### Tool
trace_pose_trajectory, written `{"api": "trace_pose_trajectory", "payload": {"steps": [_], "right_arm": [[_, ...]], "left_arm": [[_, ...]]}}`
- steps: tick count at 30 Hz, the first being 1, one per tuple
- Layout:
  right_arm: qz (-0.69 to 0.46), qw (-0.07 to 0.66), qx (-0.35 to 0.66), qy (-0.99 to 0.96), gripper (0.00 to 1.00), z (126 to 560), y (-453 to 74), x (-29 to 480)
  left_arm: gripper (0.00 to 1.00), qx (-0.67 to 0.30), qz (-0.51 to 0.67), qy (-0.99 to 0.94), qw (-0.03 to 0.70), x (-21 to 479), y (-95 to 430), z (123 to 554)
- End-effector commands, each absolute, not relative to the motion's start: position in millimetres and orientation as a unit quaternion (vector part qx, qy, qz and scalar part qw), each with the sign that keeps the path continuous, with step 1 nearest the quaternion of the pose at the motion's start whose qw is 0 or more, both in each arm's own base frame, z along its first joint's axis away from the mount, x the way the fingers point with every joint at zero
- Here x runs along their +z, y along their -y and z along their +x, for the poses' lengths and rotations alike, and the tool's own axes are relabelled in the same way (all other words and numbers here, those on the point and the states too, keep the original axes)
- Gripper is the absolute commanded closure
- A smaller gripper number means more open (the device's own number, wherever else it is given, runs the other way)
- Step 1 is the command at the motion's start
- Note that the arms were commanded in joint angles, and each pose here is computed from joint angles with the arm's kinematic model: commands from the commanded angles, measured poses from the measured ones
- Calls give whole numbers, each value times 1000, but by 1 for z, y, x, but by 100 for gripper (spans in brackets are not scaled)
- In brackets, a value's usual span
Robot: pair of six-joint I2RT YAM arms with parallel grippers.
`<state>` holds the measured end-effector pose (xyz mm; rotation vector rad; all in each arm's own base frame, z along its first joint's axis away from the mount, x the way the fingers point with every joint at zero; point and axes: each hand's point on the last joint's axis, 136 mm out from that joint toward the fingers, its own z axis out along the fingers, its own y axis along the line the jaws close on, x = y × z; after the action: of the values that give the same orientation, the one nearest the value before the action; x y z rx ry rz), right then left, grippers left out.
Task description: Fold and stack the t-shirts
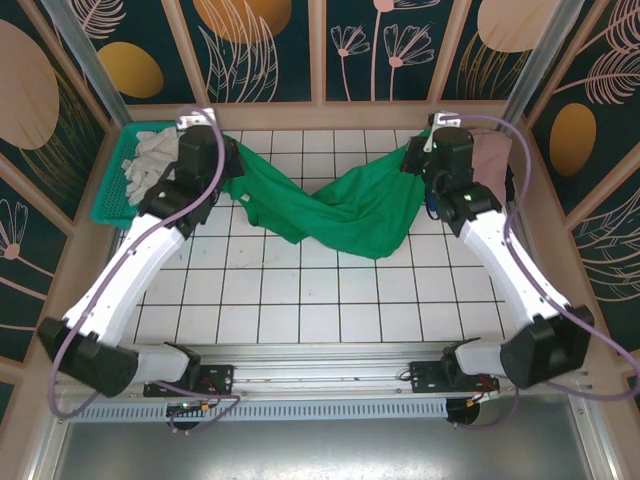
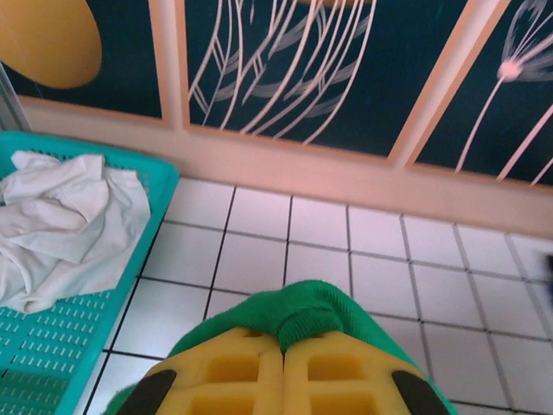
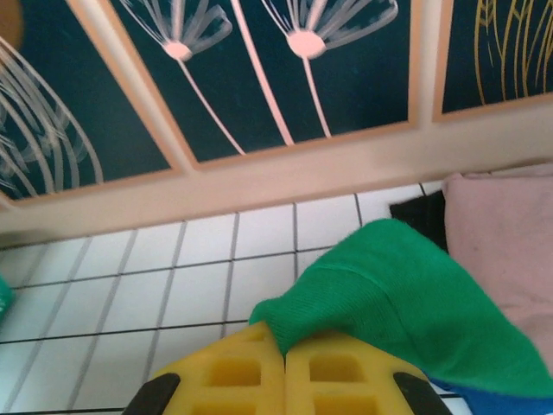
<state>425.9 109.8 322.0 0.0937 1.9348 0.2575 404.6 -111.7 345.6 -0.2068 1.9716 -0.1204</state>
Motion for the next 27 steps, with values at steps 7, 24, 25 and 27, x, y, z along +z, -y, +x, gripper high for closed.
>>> {"api": "trace_pose_trajectory", "payload": {"steps": [7,24,25,27], "right_arm": [[19,418,55,-907,51,464,-125,211],[-68,303,76,-948,34,302,-189,54],[-74,302,66,-948,34,308,-191,51],[-79,300,47,-950,34,318,-193,45]], "left_arm": [[59,2,-92,-925,368,174,93,425],[17,-122,-82,-946,289,57,128,394],[19,-122,-82,-946,289,54,130,399],[28,-115,-79,-951,275,38,132,403]]}}
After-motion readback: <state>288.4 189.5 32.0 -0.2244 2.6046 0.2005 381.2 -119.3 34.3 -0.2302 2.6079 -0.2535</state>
